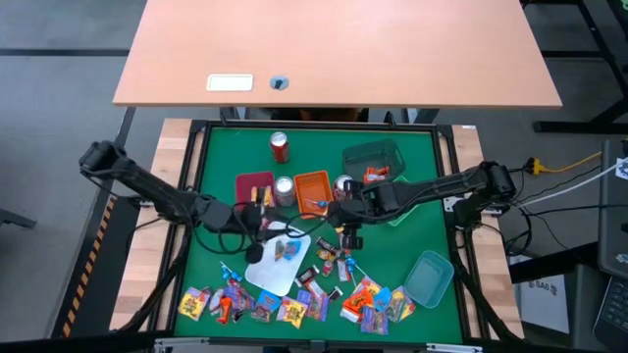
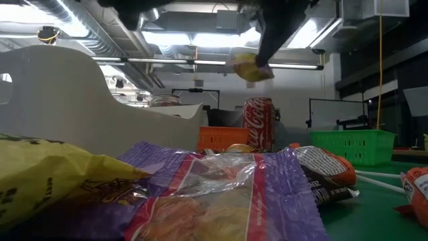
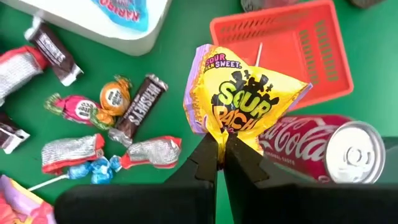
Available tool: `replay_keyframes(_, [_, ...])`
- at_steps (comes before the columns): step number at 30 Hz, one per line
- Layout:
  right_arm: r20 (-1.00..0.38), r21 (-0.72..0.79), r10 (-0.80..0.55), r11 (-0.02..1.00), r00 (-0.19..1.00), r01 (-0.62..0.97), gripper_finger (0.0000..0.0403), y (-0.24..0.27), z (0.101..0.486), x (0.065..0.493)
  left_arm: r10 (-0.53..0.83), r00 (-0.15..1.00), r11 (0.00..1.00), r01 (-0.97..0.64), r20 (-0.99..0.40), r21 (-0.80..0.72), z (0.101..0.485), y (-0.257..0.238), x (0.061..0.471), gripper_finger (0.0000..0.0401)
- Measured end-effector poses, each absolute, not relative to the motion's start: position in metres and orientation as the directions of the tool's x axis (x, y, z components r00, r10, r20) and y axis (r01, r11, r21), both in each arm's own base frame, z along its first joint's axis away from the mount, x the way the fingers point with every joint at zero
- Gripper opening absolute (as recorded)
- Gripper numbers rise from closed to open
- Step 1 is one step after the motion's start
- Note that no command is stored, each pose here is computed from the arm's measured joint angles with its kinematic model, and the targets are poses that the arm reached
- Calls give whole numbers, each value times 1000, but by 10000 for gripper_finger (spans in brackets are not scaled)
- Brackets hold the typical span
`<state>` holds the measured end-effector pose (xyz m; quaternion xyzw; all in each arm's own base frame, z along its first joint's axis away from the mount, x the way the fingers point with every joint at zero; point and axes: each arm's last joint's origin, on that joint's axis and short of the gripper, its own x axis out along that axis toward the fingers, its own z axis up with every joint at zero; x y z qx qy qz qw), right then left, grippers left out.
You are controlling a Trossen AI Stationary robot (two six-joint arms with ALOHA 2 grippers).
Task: Sort candy
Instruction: Put the yellow candy pack into the red bin
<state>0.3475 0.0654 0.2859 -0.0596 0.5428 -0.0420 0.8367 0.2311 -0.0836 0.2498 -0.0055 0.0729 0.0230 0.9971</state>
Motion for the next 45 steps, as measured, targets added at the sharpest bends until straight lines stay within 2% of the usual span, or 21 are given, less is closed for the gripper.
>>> replay_keyframes(4, [-887,-142,-127,990,445,-1,16,66,288,351,-13,988,999,8,-156,-32,255,-94,218,108])
replay_keyframes(8, [-841,-133,-109,991,531,-6,16,68,292,360,-70,986,996,62,-148,-57,260,-103,208,108])
replay_keyframes(15, [-671,-141,-35,987,741,-80,16,72,302,383,-130,981,991,123,-143,-60,261,-115,200,108])
replay_keyframes(20, [-544,-193,1,973,839,-127,16,75,299,406,-119,983,992,112,-137,-57,262,-118,198,108])
replay_keyframes(25, [-476,-212,43,964,879,-162,16,65,276,434,-104,987,994,97,-126,-59,263,-118,197,108])
replay_keyframes(33, [-421,-207,-22,976,907,-72,16,28,238,465,-104,987,993,97,-124,-61,263,-118,197,108])
replay_keyframes(39, [-398,-157,60,979,915,-133,16,9,220,476,-104,987,993,97,-124,-61,263,-118,197,108])
replay_keyframes(45, [-390,-151,62,980,919,-130,16,1,215,478,-103,987,994,96,-127,-59,262,-118,197,108])
